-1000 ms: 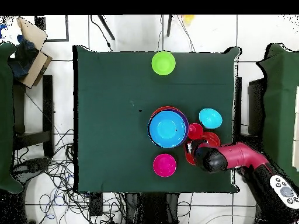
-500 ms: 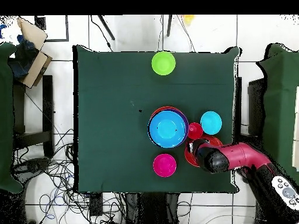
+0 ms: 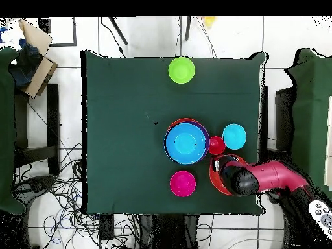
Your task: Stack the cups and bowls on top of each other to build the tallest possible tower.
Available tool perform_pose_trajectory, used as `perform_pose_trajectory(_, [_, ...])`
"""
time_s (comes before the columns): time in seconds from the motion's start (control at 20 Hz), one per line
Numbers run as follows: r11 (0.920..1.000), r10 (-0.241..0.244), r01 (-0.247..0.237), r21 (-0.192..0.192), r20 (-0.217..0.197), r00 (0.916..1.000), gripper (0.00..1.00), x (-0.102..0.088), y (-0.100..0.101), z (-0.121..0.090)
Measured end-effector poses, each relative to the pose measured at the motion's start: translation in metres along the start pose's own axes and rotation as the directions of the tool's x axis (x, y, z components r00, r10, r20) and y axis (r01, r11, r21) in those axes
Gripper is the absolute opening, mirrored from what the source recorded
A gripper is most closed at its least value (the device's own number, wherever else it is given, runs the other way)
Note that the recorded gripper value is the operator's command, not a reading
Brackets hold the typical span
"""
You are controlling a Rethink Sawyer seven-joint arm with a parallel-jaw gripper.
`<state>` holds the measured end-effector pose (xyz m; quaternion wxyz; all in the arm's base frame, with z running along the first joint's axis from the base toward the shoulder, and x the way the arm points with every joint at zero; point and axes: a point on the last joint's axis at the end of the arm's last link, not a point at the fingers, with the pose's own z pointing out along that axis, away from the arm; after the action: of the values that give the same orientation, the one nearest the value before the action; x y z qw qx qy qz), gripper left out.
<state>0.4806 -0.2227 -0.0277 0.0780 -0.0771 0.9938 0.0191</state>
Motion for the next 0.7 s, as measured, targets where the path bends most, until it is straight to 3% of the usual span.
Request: perform_pose_trajectory(0.7, [0.9994,0.029,-0.029,0.019,-0.008,0.9996,1.0,0.002,-0.005,-0.035])
